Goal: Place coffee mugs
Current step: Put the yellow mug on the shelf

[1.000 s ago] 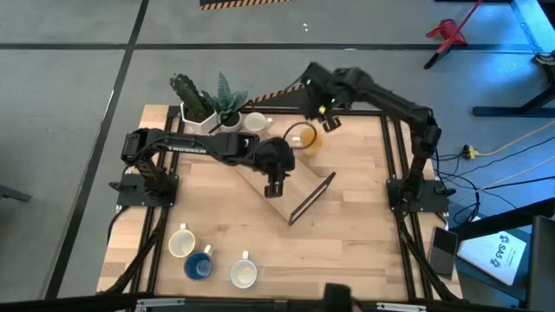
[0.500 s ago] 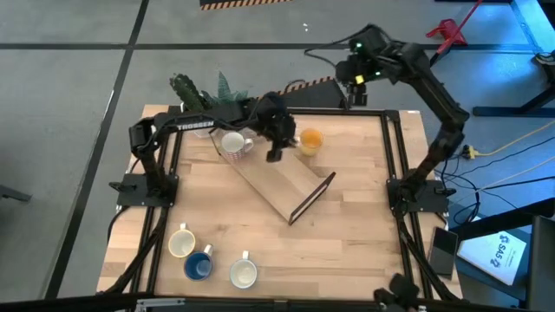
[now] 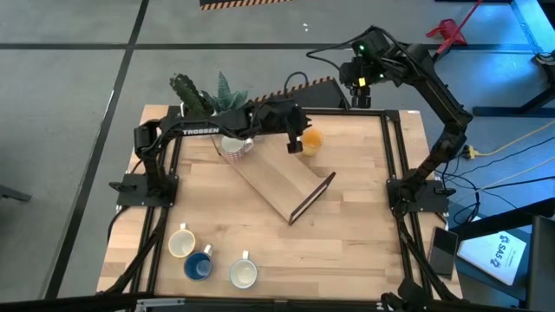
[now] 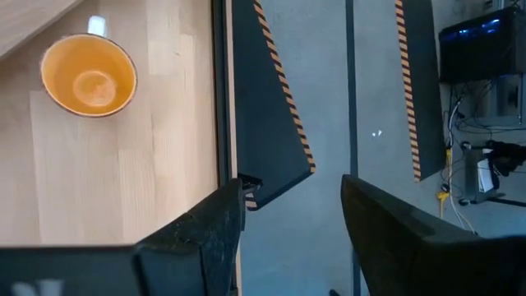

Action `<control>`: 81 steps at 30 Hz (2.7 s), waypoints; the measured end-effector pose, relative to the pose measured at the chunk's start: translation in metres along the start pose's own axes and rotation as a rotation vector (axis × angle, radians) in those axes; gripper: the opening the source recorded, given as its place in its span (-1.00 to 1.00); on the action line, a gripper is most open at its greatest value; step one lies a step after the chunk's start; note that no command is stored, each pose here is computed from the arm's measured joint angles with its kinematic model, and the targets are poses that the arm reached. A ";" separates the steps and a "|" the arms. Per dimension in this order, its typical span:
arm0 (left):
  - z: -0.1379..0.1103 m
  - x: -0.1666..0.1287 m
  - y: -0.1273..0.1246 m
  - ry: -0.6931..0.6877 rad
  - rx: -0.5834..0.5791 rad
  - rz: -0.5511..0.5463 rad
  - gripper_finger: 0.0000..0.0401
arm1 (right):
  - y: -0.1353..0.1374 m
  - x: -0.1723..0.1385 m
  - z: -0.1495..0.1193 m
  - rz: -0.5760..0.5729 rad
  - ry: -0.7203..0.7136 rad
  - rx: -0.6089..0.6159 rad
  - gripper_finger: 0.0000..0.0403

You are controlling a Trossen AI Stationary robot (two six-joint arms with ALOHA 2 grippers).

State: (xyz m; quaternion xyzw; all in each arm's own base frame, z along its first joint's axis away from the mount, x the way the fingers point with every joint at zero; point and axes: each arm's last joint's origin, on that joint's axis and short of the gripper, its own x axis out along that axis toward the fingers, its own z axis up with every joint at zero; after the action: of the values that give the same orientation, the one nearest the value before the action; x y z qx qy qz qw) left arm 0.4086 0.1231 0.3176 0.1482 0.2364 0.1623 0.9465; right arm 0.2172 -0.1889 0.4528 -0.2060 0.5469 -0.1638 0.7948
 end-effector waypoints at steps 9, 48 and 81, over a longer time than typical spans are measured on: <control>0.004 -0.001 -0.018 -0.002 -0.001 -0.041 -0.67 | 0.000 0.000 0.000 0.001 0.001 -0.001 -0.03; 0.005 0.005 -0.033 -0.022 -0.098 -0.125 -0.08 | 0.112 -0.220 -0.142 -0.238 -0.662 0.255 -0.03; -0.082 0.084 -0.044 0.258 -0.078 -0.201 -0.08 | 0.144 -0.165 -0.157 -0.044 -0.639 0.390 -0.03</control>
State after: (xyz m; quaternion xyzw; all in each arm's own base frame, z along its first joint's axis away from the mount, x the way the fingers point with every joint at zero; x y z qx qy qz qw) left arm 0.4480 0.1318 0.1991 0.0649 0.3632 0.0936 0.9247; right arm 0.0176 -0.0078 0.4625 -0.1030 0.2252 -0.2092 0.9460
